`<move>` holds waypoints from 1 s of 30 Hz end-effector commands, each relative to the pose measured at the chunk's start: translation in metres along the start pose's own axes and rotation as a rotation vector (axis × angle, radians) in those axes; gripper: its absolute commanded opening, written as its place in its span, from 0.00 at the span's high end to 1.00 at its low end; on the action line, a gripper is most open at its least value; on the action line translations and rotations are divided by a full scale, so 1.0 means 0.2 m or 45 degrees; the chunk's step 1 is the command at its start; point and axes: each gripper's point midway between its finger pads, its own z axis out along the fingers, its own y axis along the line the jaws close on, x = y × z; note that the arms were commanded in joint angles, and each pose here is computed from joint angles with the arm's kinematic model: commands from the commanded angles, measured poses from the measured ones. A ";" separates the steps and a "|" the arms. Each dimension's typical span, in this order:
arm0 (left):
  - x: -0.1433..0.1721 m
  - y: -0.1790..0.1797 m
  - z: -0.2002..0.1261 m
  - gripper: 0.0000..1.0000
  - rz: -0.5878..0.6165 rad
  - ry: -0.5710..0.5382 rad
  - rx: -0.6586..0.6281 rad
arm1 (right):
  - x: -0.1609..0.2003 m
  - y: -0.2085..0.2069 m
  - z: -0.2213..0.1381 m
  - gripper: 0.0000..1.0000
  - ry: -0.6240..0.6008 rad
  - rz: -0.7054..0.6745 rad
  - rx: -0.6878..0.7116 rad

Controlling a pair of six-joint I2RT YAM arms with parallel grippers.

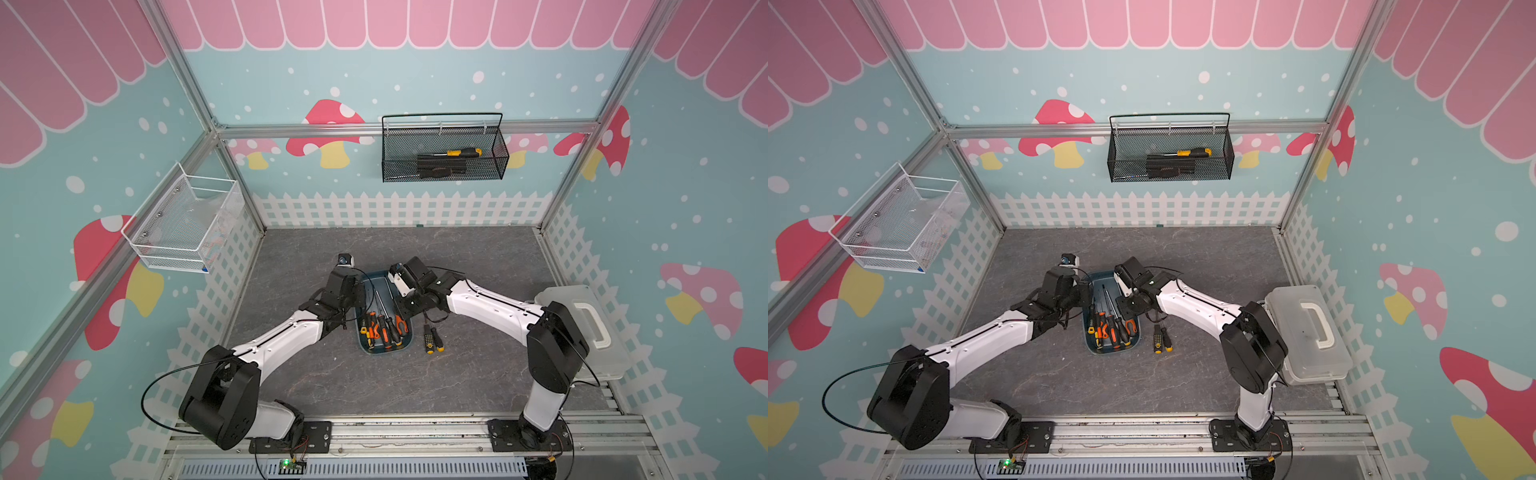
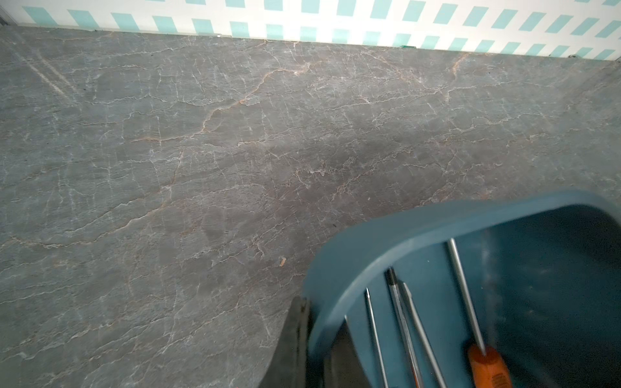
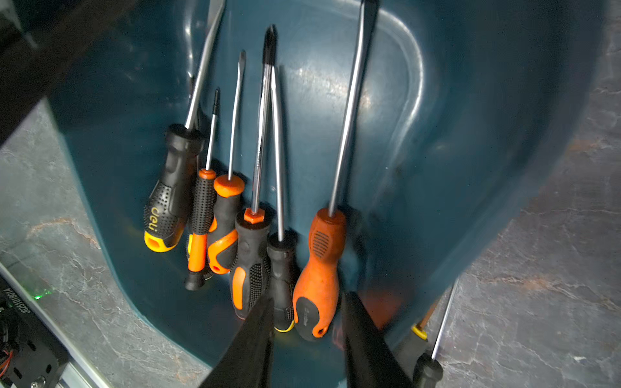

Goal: Take out the screwdriver from the storage box
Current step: Pick up the screwdriver from the storage box.

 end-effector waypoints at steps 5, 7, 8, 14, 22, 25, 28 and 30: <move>-0.11 -0.02 -0.04 1.00 -0.007 -0.081 0.011 | 0.02 -0.04 0.07 0.64 0.068 -0.066 0.072; -0.10 -0.02 -0.04 1.00 -0.006 -0.080 0.010 | 0.02 -0.05 0.08 0.64 0.085 -0.075 0.089; -0.10 -0.02 -0.04 1.00 -0.008 -0.081 0.012 | 0.02 -0.05 0.08 0.64 0.086 -0.078 0.097; -0.11 -0.02 -0.05 1.00 -0.013 -0.085 0.015 | 0.05 -0.10 0.16 0.63 0.139 -0.082 0.154; -0.09 -0.02 -0.04 1.00 -0.018 -0.083 0.018 | 0.09 -0.16 0.24 0.63 0.214 -0.091 0.238; -0.09 -0.02 -0.05 1.00 -0.017 -0.086 0.017 | 0.09 -0.17 0.27 0.63 0.224 -0.083 0.247; -0.09 -0.02 -0.06 1.00 -0.017 -0.091 0.016 | 0.10 -0.18 0.29 0.63 0.232 -0.073 0.257; -0.09 -0.01 -0.06 1.00 -0.015 -0.091 0.014 | 0.10 -0.19 0.31 0.64 0.238 -0.067 0.270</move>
